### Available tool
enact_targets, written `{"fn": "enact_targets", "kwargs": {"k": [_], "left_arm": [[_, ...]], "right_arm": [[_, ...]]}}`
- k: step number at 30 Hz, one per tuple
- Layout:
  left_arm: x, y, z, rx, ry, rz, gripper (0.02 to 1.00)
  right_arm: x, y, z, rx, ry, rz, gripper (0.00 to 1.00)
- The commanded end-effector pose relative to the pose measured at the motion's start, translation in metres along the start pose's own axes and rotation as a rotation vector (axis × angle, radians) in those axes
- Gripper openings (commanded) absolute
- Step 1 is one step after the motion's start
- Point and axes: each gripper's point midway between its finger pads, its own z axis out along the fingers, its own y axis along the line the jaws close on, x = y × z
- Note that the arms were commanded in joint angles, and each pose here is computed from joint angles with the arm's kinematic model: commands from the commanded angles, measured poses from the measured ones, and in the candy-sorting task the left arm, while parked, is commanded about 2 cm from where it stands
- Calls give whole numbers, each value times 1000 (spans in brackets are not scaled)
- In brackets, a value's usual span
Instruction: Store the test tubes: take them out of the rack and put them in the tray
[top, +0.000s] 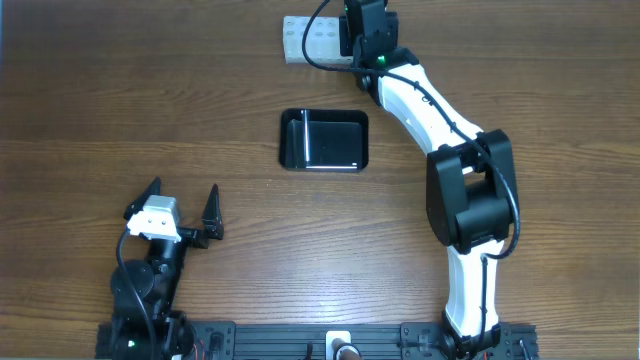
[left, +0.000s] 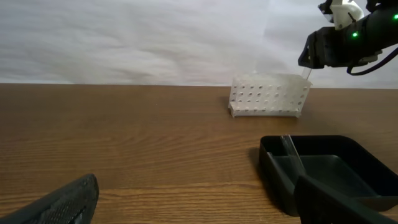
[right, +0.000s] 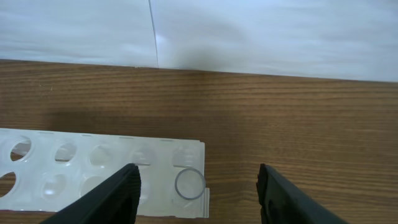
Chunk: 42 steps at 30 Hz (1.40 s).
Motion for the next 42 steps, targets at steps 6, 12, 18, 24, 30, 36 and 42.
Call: {"fn": "enact_targets", "kwargs": {"k": [6, 12, 18, 24, 30, 36, 42], "left_arm": [[1, 1, 0, -6, 0, 11, 1000], [1, 1, 0, -6, 0, 11, 1000], [1, 1, 0, -6, 0, 11, 1000], [1, 1, 0, -6, 0, 11, 1000], [1, 1, 0, -6, 0, 11, 1000], [1, 1, 0, -6, 0, 11, 1000], [1, 1, 0, -6, 0, 11, 1000]], "right_arm": [[13, 2, 13, -30, 23, 28, 529], [19, 2, 19, -28, 31, 41, 503], [21, 1, 21, -27, 35, 48, 411], [20, 1, 21, -26, 31, 54, 176], [18, 1, 21, -28, 22, 72, 115], [8, 2, 17, -33, -1, 82, 102], [-44, -2, -17, -51, -99, 111, 97]]}}
